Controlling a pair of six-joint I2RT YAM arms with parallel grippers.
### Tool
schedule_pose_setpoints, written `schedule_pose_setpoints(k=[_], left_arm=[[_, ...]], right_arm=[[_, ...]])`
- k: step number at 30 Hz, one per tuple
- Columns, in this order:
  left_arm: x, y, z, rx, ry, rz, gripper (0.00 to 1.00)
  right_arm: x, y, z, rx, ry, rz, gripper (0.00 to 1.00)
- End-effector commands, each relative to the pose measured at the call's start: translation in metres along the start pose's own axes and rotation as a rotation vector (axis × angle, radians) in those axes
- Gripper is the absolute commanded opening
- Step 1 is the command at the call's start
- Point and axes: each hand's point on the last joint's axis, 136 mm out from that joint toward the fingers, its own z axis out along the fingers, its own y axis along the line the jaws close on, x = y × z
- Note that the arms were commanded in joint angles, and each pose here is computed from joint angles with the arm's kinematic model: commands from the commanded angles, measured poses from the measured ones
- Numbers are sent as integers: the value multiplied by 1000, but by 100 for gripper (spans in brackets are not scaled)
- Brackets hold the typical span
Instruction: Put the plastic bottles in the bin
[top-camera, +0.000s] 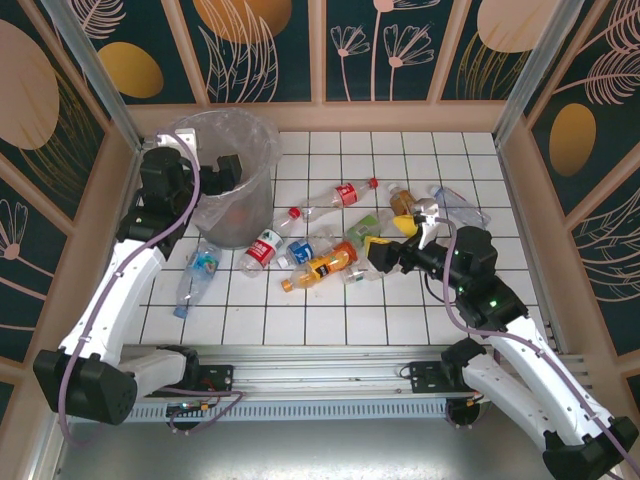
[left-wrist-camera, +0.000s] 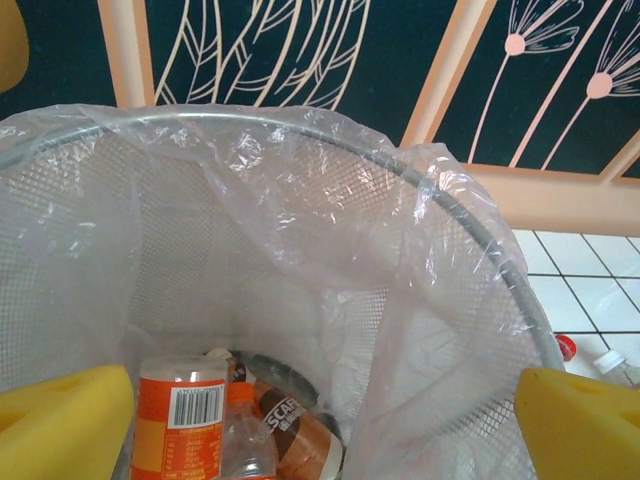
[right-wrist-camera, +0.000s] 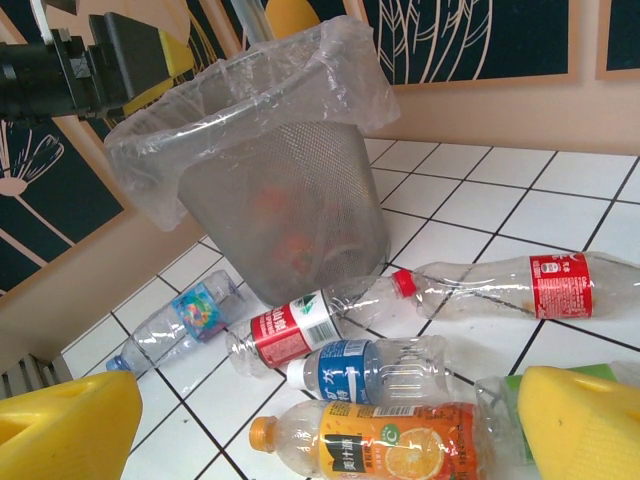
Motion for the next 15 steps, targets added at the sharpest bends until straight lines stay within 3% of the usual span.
schedule_pose_setpoints(k=[1, 6, 10, 15], left_arm=[[-22, -5, -14, 30, -102, -29, 97], [-22, 10, -32, -60, -84, -113, 96], [-4, 28, -50, -162, -37, -199, 97], [22, 31, -64, -185, 60, -330, 99]], right_arm=[[-20, 10, -6, -29, -54, -41, 97], [-20, 9, -7, -26, -54, -43, 97], [-20, 9, -6, -27, -54, -39, 97], [-19, 9, -5, -28, -50, -37, 97]])
